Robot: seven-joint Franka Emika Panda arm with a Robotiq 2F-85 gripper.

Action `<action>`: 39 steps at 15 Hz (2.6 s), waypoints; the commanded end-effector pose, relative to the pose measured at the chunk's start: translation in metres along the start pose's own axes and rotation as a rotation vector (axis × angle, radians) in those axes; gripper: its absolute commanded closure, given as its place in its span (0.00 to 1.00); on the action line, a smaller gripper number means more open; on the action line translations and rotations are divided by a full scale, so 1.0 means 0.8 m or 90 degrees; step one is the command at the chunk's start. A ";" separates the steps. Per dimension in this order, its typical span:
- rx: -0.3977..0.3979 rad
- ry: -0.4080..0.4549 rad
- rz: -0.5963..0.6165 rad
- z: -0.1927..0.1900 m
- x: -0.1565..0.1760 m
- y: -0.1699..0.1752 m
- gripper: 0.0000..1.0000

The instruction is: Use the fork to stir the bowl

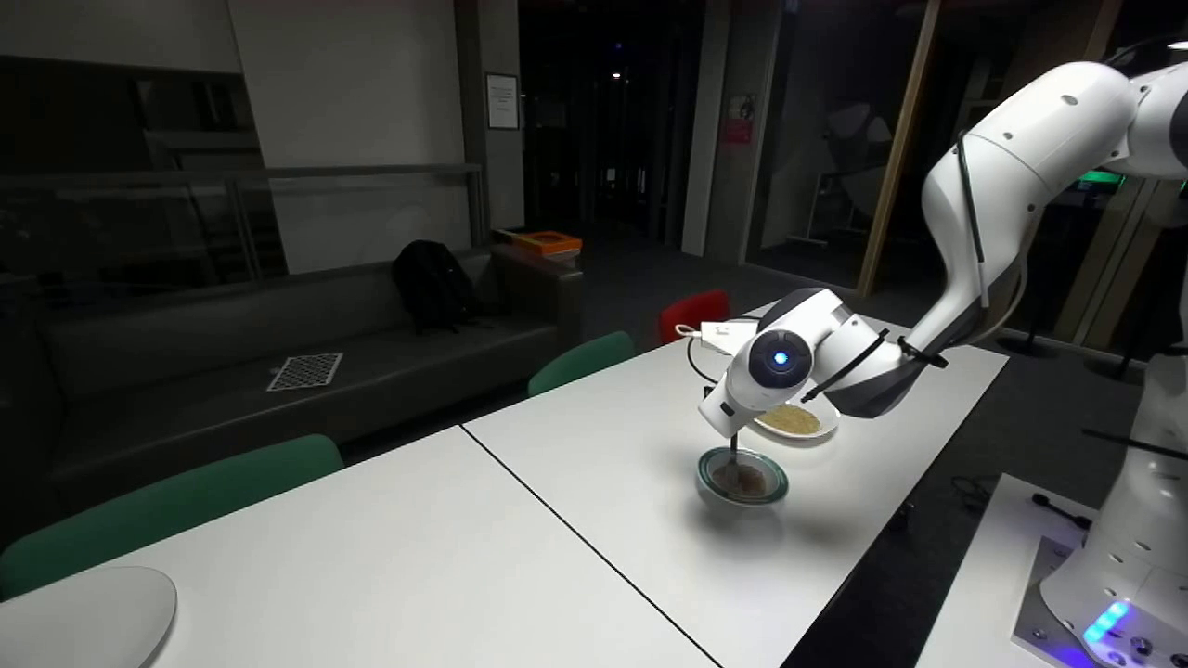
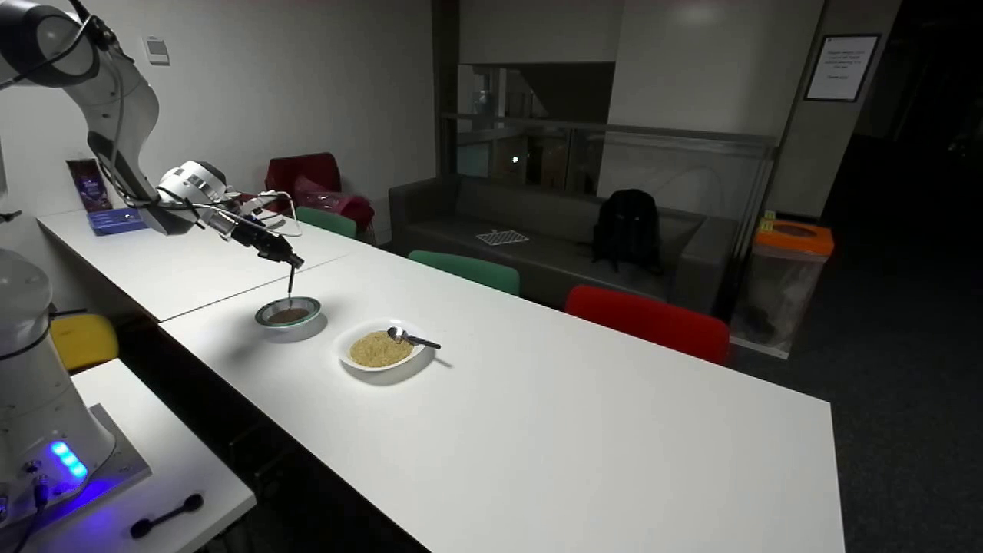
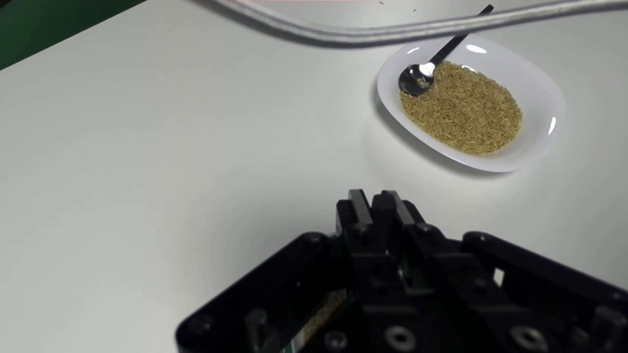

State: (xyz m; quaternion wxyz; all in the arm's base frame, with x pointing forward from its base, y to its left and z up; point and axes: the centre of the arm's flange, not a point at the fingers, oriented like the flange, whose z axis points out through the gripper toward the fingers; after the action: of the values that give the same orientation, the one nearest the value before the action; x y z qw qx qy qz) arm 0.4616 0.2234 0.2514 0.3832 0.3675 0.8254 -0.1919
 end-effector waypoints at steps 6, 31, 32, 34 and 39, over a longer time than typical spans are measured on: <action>0.012 -0.002 0.006 0.016 -0.010 0.018 0.97; 0.036 -0.016 0.035 0.037 -0.039 -0.011 0.97; 0.039 -0.016 0.037 0.039 -0.040 -0.014 0.97; 0.044 -0.017 0.038 0.042 -0.042 -0.018 0.97; 0.061 -0.022 0.040 0.047 -0.047 -0.034 0.97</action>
State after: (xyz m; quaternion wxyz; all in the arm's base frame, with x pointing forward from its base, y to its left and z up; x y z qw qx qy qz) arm 0.4881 0.1809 0.2443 0.3752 0.4044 0.8061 -0.2144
